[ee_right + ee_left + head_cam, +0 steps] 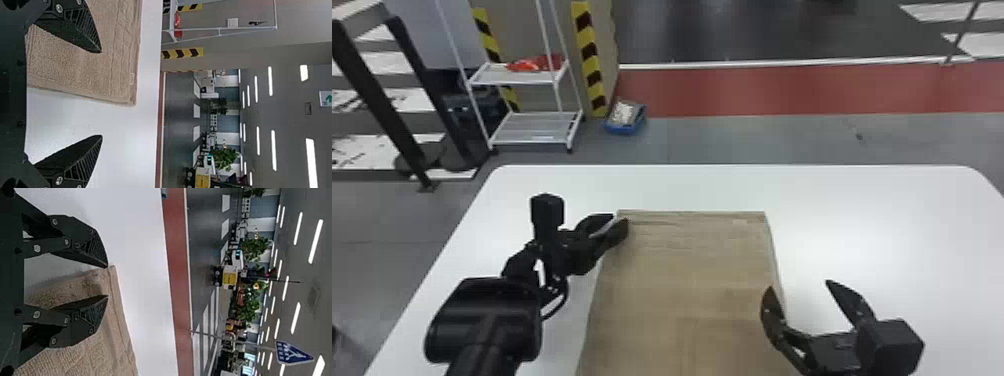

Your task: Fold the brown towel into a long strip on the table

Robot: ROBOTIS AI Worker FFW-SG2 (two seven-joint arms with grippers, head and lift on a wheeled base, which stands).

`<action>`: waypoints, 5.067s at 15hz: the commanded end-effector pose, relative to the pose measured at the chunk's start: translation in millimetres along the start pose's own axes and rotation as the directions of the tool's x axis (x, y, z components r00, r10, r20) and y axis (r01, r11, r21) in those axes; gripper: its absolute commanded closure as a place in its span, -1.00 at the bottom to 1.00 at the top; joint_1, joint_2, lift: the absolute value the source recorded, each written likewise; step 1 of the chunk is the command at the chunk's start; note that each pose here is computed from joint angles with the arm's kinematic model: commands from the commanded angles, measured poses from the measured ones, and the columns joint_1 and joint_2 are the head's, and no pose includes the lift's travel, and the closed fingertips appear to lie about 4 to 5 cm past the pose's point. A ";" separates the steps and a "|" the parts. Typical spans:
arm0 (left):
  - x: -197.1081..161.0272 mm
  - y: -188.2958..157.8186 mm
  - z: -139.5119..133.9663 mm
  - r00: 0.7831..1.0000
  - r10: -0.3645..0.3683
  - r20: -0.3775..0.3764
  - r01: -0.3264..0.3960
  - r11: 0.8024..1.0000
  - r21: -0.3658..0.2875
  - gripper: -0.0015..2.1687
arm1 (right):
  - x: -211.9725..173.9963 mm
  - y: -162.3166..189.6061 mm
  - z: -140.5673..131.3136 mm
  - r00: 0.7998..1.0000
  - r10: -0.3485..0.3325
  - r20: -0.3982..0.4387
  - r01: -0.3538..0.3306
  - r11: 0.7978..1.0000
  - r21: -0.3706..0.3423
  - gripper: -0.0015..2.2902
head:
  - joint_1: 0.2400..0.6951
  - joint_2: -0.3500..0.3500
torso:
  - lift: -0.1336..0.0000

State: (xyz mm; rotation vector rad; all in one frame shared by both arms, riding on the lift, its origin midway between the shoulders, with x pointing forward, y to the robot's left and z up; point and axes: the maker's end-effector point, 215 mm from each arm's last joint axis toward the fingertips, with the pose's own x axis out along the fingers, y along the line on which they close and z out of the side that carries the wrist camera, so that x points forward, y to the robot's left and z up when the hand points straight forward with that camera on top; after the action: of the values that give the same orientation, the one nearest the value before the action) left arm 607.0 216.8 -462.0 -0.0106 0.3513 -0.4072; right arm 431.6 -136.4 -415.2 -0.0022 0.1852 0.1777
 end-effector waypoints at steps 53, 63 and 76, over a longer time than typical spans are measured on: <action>-248.4 -24.4 51.2 0.872 0.315 0.374 -0.287 0.949 -0.129 -0.99 | -58.9 23.8 0.3 0.909 0.330 -0.256 -0.400 0.865 -0.304 -0.90 | 1.00 -0.05 | -0.81; -276.9 98.8 18.7 0.858 0.443 0.261 -0.371 0.884 -0.284 -0.99 | -88.0 135.8 -55.8 0.693 0.326 -0.642 -0.568 0.797 -0.208 -0.90 | 1.00 1.00 | -0.81; -264.4 99.3 4.0 0.871 0.425 0.246 -0.348 0.887 -0.303 -0.99 | -56.1 138.4 -70.0 0.671 0.224 -0.707 -0.546 0.794 -0.267 -0.86 | 1.00 1.00 | -0.81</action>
State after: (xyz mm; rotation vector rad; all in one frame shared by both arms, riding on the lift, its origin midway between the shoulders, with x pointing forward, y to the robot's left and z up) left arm 419.5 409.9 -377.8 -0.2455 0.0873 0.0480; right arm 337.4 -13.3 -471.2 -0.5160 0.8519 0.6773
